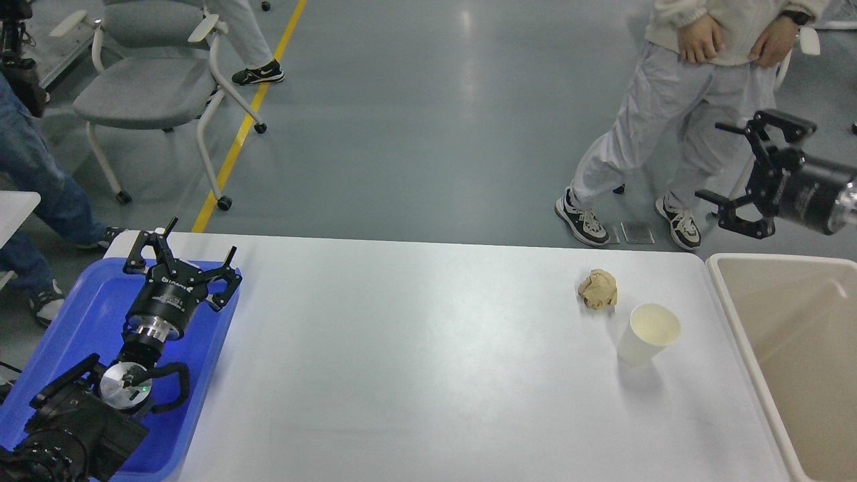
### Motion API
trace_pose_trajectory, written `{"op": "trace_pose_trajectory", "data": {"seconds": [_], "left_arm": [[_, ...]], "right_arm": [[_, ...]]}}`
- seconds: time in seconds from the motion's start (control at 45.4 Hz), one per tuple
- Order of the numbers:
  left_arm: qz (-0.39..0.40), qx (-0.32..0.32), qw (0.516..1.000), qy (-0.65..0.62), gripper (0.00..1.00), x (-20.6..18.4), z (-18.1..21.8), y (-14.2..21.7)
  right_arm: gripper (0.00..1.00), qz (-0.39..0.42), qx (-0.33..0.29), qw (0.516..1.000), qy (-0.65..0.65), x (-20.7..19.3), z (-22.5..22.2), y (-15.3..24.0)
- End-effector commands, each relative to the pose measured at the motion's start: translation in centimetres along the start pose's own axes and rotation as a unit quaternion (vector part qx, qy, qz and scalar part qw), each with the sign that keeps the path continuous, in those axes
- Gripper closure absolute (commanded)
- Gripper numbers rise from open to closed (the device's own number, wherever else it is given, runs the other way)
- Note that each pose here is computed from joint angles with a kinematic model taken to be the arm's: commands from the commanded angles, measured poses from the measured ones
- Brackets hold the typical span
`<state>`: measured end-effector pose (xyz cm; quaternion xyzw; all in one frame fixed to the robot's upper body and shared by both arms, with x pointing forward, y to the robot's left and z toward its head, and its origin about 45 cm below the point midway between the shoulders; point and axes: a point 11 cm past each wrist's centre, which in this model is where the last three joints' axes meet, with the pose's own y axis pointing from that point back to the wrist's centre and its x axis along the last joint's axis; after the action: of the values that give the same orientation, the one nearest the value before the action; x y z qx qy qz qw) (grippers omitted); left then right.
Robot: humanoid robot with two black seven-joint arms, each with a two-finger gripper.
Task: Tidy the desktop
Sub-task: 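Raise the right gripper and bring it level beside the white paper cup, then move the right gripper onto the white paper cup and close on it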
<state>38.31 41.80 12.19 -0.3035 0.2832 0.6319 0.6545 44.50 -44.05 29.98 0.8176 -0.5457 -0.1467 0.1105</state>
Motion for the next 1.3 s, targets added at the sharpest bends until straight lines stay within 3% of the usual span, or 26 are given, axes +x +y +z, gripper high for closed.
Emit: {"op": "trace_pose_trajectory", "data": {"seconds": [0.0, 0.198, 0.55, 0.814, 1.276], "left_arm": [[0.0, 0.0, 1.0, 0.0, 0.0, 0.0, 0.0, 0.0], [0.0, 0.0, 1.0, 0.0, 0.0, 0.0, 0.0, 0.0], [0.001, 0.0, 1.0, -0.001, 0.0, 0.1, 0.1, 0.0], [0.0, 0.0, 1.0, 0.0, 0.0, 0.0, 0.0, 0.0], [0.0, 0.0, 1.0, 0.0, 0.0, 0.0, 0.0, 0.0]], "right_arm": [[0.0, 0.004, -0.123, 0.981, 0.152, 1.0, 1.4, 3.2], [0.0, -0.009, -0.202, 0.937, 0.285, 0.7, 2.9, 3.7], [0.0, -0.031, -0.268, 0.867, 0.418, -0.7, 6.7, 2.2], [0.0, -0.056, -0.291, 0.823, 0.485, -2.0, 12.3, 2.1], [0.0, -0.057, -0.284, 0.812, 0.507, -2.8, 15.0, 1.6]]}}
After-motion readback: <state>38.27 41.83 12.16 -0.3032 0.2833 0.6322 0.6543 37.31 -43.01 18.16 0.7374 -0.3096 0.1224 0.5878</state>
